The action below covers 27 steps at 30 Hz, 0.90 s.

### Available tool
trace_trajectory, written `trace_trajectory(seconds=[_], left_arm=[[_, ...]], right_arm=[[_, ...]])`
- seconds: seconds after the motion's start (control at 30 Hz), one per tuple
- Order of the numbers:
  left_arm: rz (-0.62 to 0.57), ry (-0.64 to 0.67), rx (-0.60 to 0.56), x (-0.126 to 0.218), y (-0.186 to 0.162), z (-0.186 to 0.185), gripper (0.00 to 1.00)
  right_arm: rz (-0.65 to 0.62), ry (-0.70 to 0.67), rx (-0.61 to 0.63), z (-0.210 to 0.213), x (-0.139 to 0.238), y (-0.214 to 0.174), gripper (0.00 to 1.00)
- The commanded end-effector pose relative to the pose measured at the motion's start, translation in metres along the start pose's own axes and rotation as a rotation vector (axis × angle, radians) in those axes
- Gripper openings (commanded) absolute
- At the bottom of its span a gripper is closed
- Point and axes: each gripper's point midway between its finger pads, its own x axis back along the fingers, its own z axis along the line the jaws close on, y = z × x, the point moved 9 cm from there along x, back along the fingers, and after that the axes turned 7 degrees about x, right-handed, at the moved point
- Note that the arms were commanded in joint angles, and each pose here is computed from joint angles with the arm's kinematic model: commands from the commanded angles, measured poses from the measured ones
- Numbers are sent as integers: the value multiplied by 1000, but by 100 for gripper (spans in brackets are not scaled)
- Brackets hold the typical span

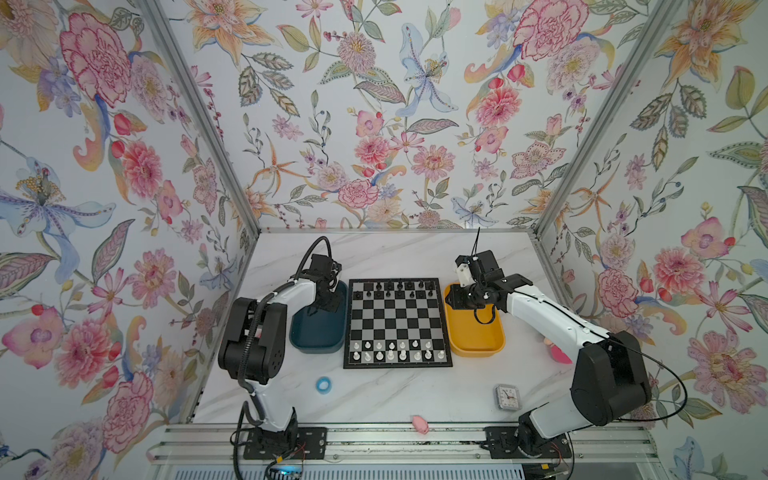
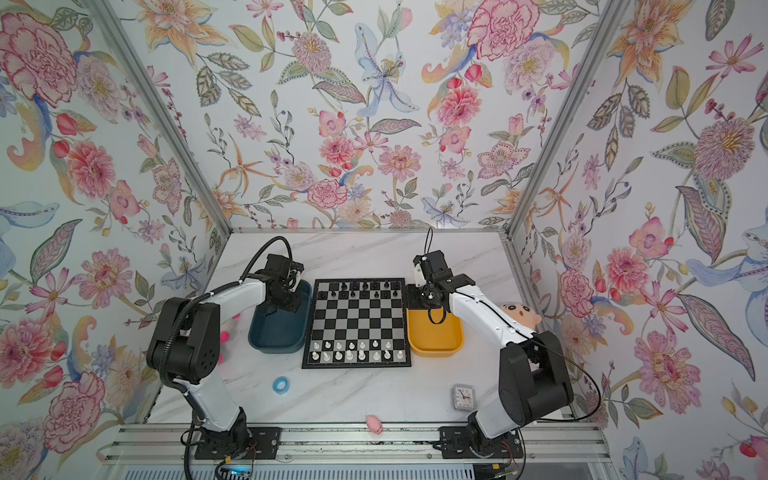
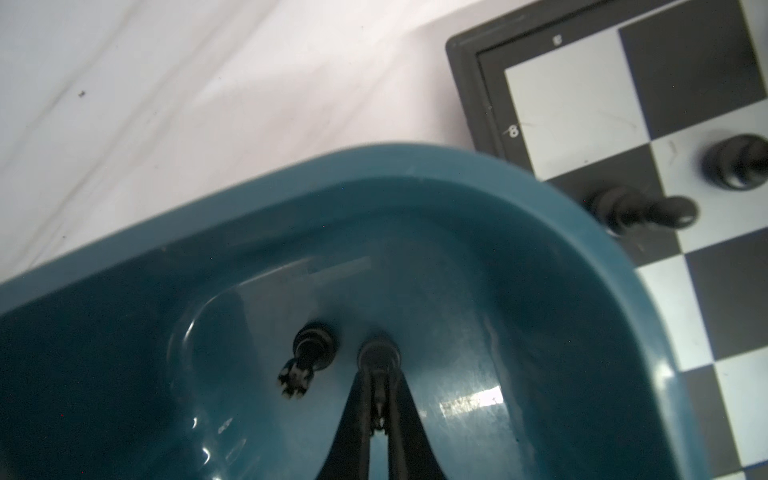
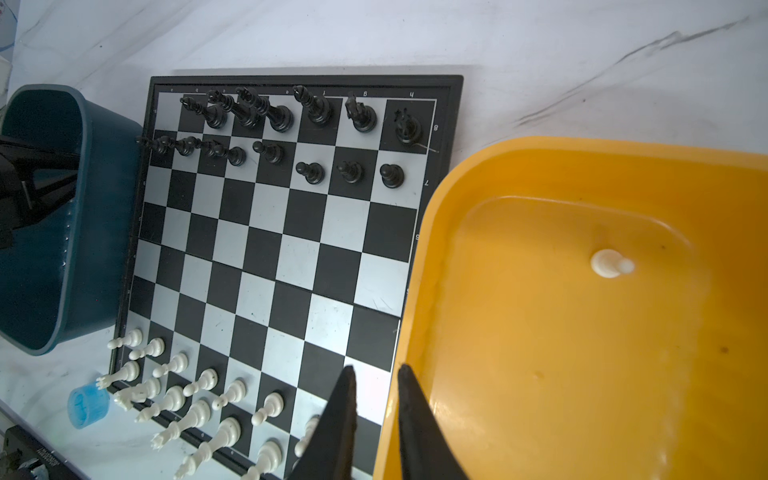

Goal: Set up the chess pieces on the board
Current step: 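Lift the black rook with the left gripper and carry it over the board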

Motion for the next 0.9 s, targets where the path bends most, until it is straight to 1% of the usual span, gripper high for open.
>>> trace_trajectory(seconds=[0.0,0.27,0.5,0.67,0.87], left_arm=[[-55,-3,35,22,13,4,0],[-135,1,70,58,32,2,0],[-194,-15,26,83,54,-18,0],[-210,-31,-30,91,70,-39,0],[-211,-49,-71,85,85,-63,0]], right_arm=[[13,0,-14,-3,-3,-4,21],[17,1,-14,-4,-4,-4,21],[21,8,-15,-5,-6,-4,21],[17,7,-15,-7,-5,-5,21],[13,-1,-20,-9,-3,-6,21]])
